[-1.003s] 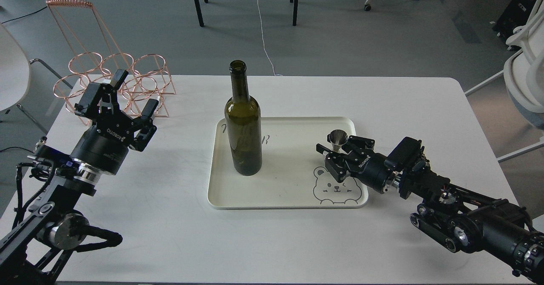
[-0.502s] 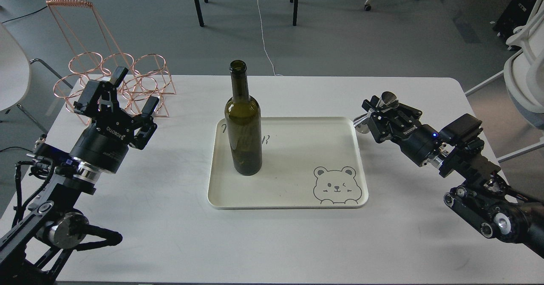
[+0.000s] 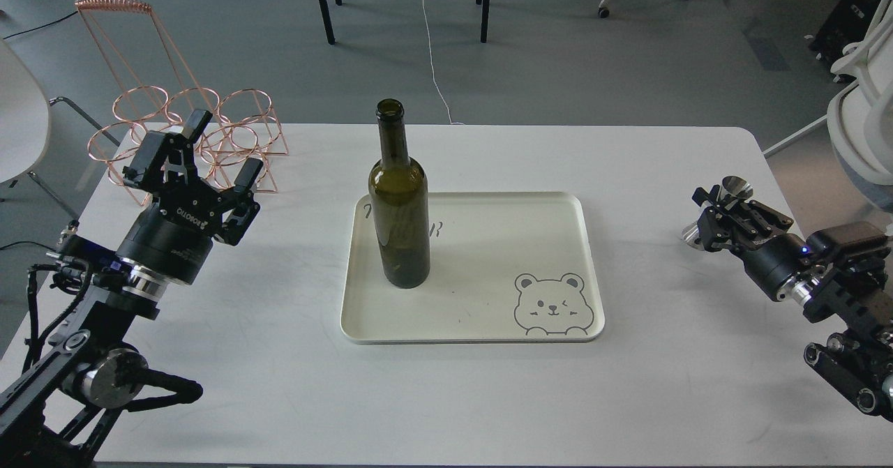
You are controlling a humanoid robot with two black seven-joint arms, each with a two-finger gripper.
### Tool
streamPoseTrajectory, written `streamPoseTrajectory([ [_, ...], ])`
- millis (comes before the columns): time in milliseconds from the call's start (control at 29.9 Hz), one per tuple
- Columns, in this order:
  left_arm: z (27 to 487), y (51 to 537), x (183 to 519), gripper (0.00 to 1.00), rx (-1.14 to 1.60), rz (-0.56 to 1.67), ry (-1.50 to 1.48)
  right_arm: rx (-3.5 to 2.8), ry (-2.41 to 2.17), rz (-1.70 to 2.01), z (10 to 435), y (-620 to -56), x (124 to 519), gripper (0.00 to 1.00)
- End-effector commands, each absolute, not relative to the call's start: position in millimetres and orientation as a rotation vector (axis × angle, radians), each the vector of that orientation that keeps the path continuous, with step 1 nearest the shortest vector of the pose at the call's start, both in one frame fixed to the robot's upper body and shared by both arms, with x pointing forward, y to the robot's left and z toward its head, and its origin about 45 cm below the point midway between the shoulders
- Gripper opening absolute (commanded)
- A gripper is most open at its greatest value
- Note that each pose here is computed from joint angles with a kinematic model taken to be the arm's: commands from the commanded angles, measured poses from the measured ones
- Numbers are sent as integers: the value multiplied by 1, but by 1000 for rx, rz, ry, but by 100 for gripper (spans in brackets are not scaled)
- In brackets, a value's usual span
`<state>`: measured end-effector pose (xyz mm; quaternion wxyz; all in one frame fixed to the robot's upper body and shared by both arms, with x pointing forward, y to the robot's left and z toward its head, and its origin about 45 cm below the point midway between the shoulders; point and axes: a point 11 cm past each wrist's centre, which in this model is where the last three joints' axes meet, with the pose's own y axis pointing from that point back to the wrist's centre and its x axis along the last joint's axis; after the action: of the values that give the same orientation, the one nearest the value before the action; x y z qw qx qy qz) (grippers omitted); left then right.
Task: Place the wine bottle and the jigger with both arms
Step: 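Carry the jigger off the tray and set it on the table, then reach the left gripper to the wine bottle neck and grasp it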
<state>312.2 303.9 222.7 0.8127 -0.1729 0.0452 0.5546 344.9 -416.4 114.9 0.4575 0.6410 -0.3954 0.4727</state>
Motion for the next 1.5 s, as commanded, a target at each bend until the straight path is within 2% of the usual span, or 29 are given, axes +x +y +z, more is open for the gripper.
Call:
streamPoseTrajectory([
  [0, 223, 304, 312, 98, -370, 1182, 97, 1582, -954, 1147, 107, -417, 341, 30],
  [502, 224, 302, 312, 98, -374, 1180, 97, 1618, -922, 1145, 97, -403, 337, 34],
  [568, 224, 302, 312, 98, -376, 1178, 95, 1619, -922, 1147, 98, -403, 338, 42],
  [635, 225, 301, 312, 98, -378, 1176, 94, 1622, -923, 1149, 98, -402, 338, 60],
  [702, 225, 302, 312, 98, -377, 1176, 93, 1627, -927, 1150, 99, -400, 338, 90],
  [736, 225, 302, 312, 98, -376, 1176, 92, 1633, -929, 1151, 99, -398, 338, 94],
  [869, 226, 302, 312, 98, -374, 1175, 90, 1640, -925, 1161, 103, -399, 336, 95],
  [1003, 229, 300, 312, 98, -381, 1167, 86, 1603, -882, 1171, 117, -428, 321, 97],
  [1271, 232, 301, 313, 98, -379, 1166, 76, 1587, -778, 1114, 147, -480, 264, 97],
  [1371, 236, 306, 315, 98, -374, 1170, 60, 1703, -976, 973, 173, -471, 248, 97],
  [1471, 243, 312, 317, 98, -392, 1176, 24, 1817, -1258, 796, 208, -453, 249, 97],
])
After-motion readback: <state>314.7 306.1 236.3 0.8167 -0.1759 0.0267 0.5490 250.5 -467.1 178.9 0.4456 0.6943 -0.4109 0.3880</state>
